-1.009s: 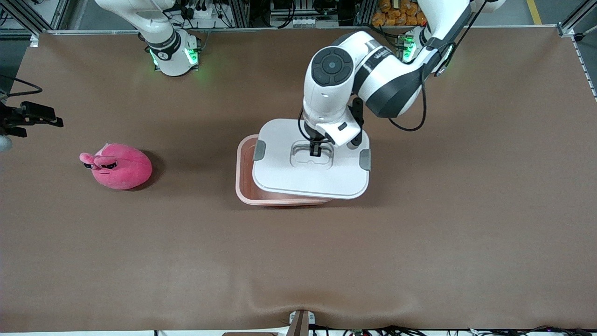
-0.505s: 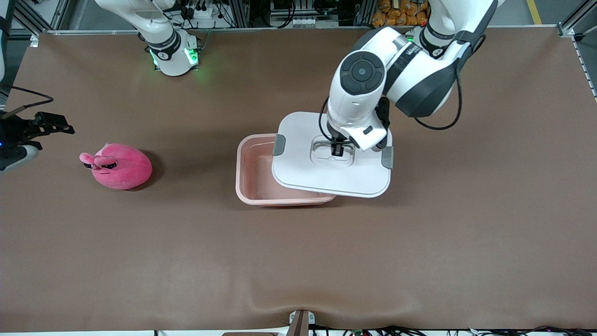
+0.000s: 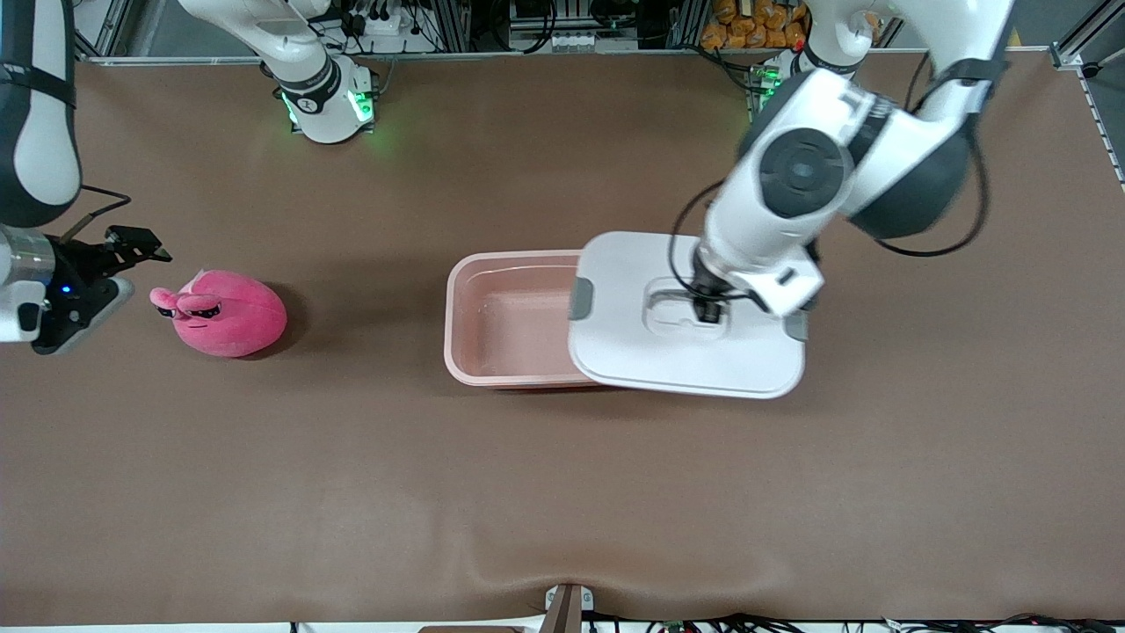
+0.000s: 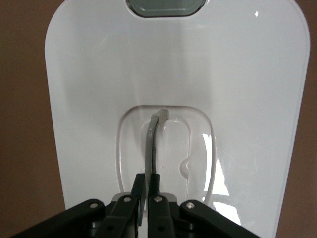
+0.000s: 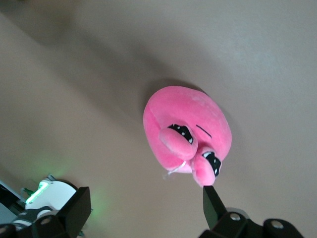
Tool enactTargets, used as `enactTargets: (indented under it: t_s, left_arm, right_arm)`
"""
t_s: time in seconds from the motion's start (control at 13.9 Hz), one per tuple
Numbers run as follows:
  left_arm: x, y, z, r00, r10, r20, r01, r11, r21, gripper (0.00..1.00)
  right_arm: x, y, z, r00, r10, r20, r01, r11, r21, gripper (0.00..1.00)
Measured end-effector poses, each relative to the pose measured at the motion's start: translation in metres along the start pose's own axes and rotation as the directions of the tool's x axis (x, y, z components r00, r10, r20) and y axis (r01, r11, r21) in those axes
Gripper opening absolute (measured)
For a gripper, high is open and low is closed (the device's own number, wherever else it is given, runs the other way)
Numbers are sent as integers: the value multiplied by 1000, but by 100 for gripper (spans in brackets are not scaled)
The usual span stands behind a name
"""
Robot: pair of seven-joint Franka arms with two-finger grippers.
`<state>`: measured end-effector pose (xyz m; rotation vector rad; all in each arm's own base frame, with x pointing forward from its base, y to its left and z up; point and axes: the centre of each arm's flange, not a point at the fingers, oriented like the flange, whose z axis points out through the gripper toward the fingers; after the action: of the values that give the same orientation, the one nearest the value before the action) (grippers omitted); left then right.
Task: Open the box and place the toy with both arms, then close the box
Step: 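Lift the lid off the pink box while the right gripper reaches the toy, then grasp the pink plush toy with the right gripper and lift it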
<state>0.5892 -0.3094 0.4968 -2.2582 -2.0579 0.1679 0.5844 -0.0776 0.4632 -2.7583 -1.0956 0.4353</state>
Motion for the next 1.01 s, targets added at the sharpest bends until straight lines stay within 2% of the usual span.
enactTargets:
  t_s: [0.29,0.5,0.86,1.01]
  left_arm:
    - [103,23,-15,1000,1,26,-2,1000,22,6]
    - [156,31,-17,999,-40,37,39,999,32,6]
    - [179,34,-13,997,-73,38,72,997,43,6]
    - [190,36,-11,995,-91,38,89,995,47,6]
  right_arm:
    - [3,8,32,989,-149,-1,149,989,-13,100]
    - [9,10,43,966,-259,22,259,964,-61,100]
    - [18,10,72,922,-385,35,387,917,-97,100]
    - [25,9,88,894,-445,46,447,886,-125,100]
